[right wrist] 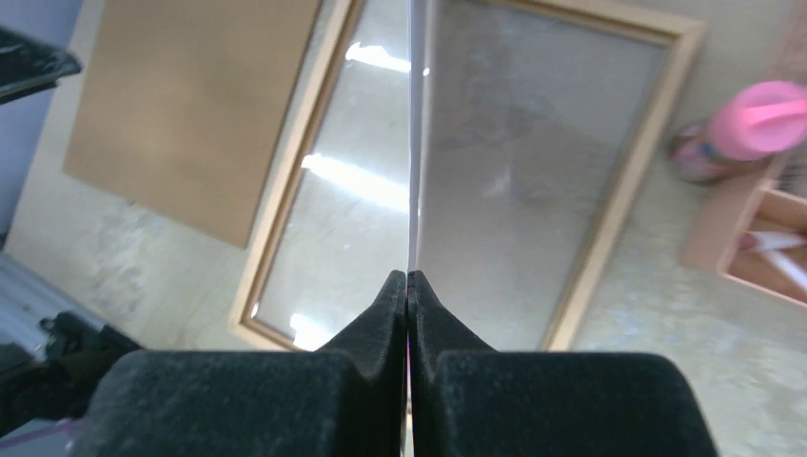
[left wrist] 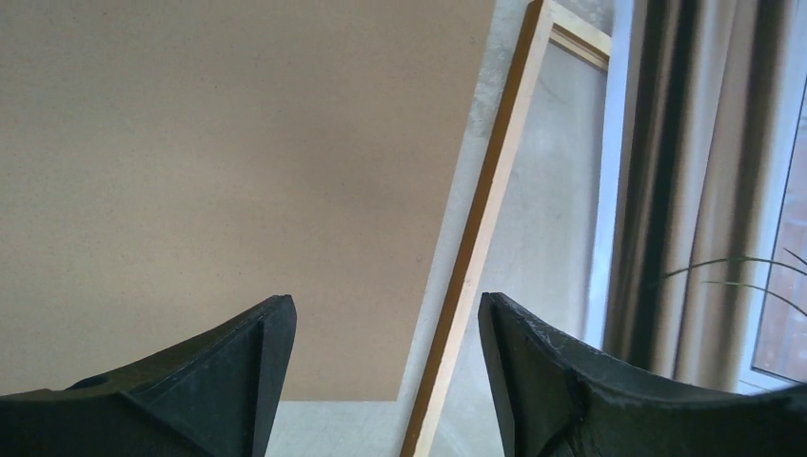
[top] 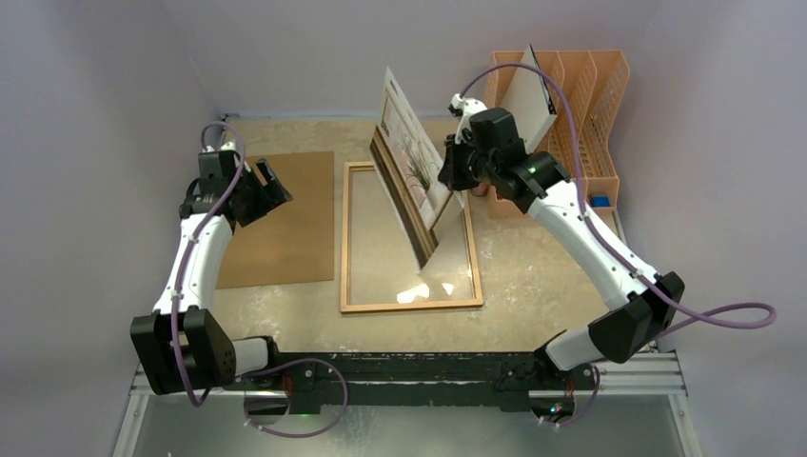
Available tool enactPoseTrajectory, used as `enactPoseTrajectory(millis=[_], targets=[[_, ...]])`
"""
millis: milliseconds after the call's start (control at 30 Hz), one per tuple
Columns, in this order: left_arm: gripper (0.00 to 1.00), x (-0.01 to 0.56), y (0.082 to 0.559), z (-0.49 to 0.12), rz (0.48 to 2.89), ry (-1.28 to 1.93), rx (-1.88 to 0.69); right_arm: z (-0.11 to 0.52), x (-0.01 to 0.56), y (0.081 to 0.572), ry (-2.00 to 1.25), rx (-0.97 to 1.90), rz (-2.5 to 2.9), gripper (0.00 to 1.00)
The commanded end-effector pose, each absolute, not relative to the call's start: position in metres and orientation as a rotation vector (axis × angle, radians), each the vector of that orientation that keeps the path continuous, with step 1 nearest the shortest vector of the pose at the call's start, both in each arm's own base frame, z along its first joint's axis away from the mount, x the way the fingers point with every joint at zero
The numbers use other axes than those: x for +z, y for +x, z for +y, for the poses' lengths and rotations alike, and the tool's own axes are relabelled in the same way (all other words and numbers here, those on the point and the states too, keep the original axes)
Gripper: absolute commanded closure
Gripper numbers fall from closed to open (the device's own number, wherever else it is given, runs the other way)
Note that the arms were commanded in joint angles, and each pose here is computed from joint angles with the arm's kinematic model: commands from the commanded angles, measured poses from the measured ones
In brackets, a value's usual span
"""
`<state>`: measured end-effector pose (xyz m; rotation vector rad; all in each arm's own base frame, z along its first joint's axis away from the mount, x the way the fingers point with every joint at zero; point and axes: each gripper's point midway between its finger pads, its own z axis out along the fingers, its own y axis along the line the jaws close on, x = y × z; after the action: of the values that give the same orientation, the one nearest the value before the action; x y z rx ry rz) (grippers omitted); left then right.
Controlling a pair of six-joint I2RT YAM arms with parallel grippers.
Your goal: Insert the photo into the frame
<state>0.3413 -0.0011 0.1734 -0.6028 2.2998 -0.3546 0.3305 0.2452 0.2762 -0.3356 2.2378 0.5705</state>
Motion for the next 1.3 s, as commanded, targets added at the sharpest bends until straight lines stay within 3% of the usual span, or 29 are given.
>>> enactPoseTrajectory(millis=[0, 333, 500, 900, 1267], targets=[[0.27, 0.208, 0.351, -0.008, 2.208, -0.569, -0.426, 0.208, 0.323, 0.343, -0.323, 0.385, 2.120, 1.00], [0.27, 0.221, 0.351, -0.020, 2.163, -0.575, -0.521, 0.151, 0.382, 0.354, -0.172, 0.090, 1.966, 1.00], [0.26, 0.235, 0.358, -0.032, 2.089, -0.554, -0.624, 0.170, 0.402, 0.338, -0.224, 0.204, 1.917, 1.00], [0.22, 0.253, 0.364, -0.057, 1.886, -0.609, -0.899, 0.301, 0.256, 0.286, -0.649, 0.208, 2.218, 1.00], [0.18, 0.231, 0.369, -0.072, 1.891, -0.617, -1.048, 0.368, 0.206, 0.257, -0.761, 0.506, 2.279, 1.00]])
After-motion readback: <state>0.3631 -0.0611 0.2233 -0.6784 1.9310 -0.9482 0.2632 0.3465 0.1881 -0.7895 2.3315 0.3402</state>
